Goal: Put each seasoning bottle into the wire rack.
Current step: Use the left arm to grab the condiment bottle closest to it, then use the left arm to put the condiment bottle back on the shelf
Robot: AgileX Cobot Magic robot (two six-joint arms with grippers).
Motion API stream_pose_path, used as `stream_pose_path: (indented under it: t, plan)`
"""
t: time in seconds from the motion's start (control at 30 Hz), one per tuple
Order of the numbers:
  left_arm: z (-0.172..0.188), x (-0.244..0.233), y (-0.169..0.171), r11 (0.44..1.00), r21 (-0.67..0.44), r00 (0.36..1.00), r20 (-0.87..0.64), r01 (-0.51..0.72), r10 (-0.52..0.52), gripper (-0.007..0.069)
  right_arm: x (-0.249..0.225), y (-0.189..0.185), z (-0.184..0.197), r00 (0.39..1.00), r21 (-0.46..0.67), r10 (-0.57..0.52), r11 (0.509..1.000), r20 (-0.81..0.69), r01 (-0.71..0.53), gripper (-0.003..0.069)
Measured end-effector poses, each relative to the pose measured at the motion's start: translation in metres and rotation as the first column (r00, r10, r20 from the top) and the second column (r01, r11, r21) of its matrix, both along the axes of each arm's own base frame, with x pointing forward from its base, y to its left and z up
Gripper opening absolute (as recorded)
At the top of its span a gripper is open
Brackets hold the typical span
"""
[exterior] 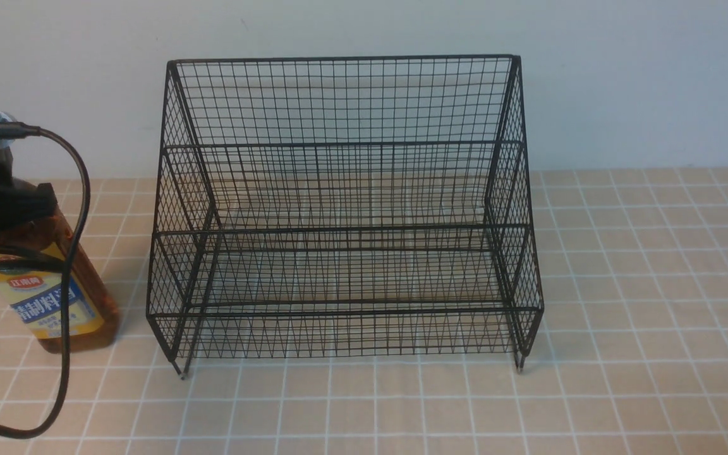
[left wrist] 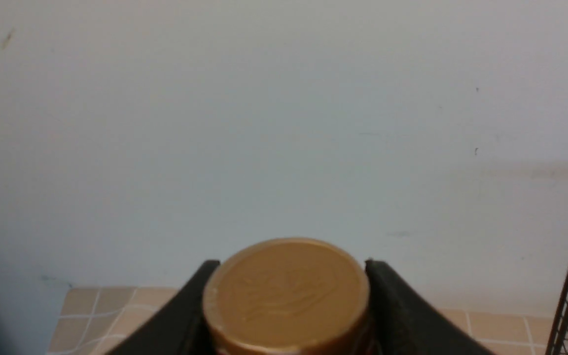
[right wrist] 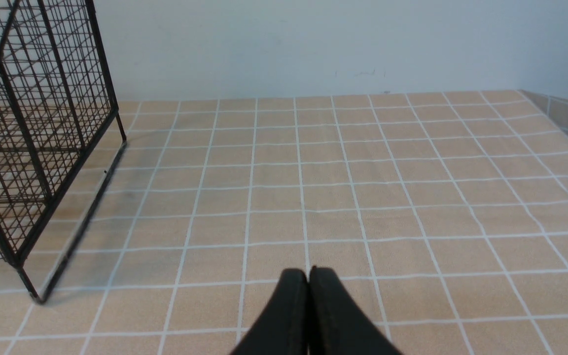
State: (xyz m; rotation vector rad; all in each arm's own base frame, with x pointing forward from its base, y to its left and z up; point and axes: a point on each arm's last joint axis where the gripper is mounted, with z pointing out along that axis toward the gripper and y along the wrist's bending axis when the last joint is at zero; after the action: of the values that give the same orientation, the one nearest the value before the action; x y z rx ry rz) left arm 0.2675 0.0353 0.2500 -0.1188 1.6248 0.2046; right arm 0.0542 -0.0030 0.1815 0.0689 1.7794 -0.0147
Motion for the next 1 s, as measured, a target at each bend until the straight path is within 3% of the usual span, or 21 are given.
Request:
stream_pose_path:
  t: [0.2,0.37,0.47,0.7,1.0]
  plan:
    - [0.004,0.001,-0.003,0.999,0.026,0.999,-0.019,0.041,-0.040,0.0311,0.000,0.000,0.000,1.000,0.000,0.000,1.000,0.000,0.000,-0.0015]
    - [0.026,0.001,-0.006,0.997,0.015,0.989,-0.131,0.078,-0.075,0.0311,0.000,0.000,0.000,1.000,0.000,0.000,1.000,0.000,0.000,-0.0015]
    - [0.055,0.002,-0.008,0.996,0.016,0.988,-0.125,0.092,-0.089,0.0311,0.000,0.000,0.000,1.000,0.000,0.000,1.000,0.000,0.000,-0.0015]
    - [0.136,-0.009,-0.010,0.994,0.050,0.994,0.049,0.099,-0.101,0.0311,0.000,0.000,0.000,1.000,0.000,0.000,1.000,0.000,0.000,-0.0015]
    - [0.194,-0.022,-0.018,0.989,0.068,0.984,0.107,0.132,-0.139,0.0311,0.000,0.000,0.000,1.000,0.000,0.000,1.000,0.000,0.000,-0.0015]
